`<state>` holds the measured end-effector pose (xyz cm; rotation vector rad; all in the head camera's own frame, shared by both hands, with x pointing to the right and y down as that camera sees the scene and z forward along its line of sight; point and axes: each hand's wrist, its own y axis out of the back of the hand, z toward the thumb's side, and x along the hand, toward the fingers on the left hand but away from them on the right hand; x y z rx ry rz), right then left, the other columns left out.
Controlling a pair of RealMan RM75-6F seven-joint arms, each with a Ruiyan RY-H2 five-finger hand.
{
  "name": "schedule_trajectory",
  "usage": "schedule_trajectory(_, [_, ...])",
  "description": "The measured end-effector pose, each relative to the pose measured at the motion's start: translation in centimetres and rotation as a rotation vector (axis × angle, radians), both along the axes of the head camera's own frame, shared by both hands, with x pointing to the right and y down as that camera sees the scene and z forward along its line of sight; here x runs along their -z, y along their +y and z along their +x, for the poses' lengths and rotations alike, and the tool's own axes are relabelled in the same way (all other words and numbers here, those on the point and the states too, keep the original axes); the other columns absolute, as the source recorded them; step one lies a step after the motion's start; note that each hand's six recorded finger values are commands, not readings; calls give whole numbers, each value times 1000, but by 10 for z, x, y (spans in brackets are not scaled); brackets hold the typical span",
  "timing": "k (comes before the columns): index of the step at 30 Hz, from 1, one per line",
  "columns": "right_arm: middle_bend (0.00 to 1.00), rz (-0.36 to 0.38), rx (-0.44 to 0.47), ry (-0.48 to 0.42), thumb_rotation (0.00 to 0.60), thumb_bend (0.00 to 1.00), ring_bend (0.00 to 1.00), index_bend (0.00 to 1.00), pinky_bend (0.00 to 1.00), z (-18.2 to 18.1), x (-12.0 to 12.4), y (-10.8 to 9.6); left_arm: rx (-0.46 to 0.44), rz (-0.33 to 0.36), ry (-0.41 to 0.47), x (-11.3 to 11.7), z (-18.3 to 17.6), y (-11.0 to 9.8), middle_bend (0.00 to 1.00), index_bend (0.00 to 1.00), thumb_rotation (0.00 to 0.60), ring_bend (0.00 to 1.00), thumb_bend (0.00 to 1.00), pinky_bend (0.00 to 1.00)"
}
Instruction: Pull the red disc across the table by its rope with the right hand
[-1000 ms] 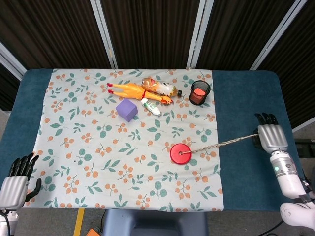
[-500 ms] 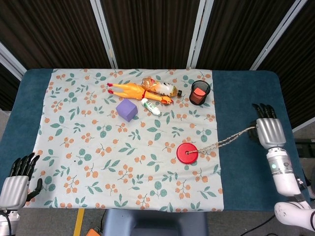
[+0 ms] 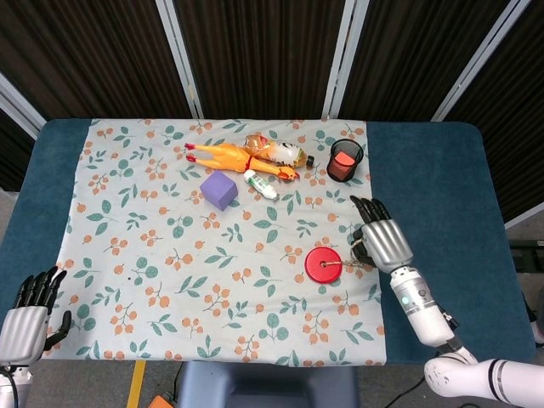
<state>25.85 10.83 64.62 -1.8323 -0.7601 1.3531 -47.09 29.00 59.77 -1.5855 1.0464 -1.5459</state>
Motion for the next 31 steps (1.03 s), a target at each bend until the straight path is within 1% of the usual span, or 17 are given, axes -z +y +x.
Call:
schedule_trajectory(3, [0, -41, -10, 39, 600, 0, 0, 0, 0, -1, -6, 2, 0, -2, -3, 0, -1, 0, 24, 0, 600, 0, 526, 23])
schedule_trajectory(6, [0, -41, -12, 20, 600, 0, 0, 0, 0, -2, -3, 2, -1, 0, -1, -1, 0, 0, 23, 0, 600, 0, 526, 23])
schedule_trajectory(10, [0, 1, -14, -17, 600, 0, 0, 0, 0, 2, 10, 4, -6, 8, 4, 1, 3, -2, 23, 0, 600, 0, 526, 23])
schedule_trajectory(13, [0, 55, -34, -28, 600, 0, 0, 0, 0, 20, 26, 11, -6, 17, 6, 3, 3, -3, 23, 0, 600, 0, 526, 23])
schedule_trajectory(17, [0, 131, -80, -32, 600, 0, 0, 0, 0, 55, 47, 31, -4, 33, 5, 8, 3, -5, 23, 0, 600, 0, 526, 23])
schedule_trajectory(20, [0, 171, -111, -30, 600, 0, 0, 0, 0, 83, 61, 54, -5, 37, 2, 10, 3, -6, 23, 0, 600, 0, 526, 23])
schedule_trajectory(22, [0, 182, -129, -6, 600, 0, 0, 0, 0, 99, 63, 65, -4, 45, -4, 12, 1, -8, 23, 0, 600, 0, 526, 23])
schedule_trajectory(26, [0, 189, -203, 105, 600, 0, 0, 0, 0, 153, 60, 102, -3, 59, -15, 15, 0, -13, 23, 0, 600, 0, 528, 24])
schedule_trajectory(28, [0, 193, -225, 142, 600, 0, 0, 0, 0, 173, 58, 117, -5, 67, -13, 15, 2, -16, 23, 0, 600, 0, 528, 23])
schedule_trajectory(29, [0, 192, -239, 164, 600, 0, 0, 0, 0, 184, 57, 128, -6, 69, -12, 15, 2, -17, 23, 0, 600, 0, 528, 23])
schedule_trajectory(31, [0, 184, -264, 184, 600, 0, 0, 0, 0, 197, 56, 145, -10, 71, -10, 14, 3, -20, 23, 0, 600, 0, 528, 23])
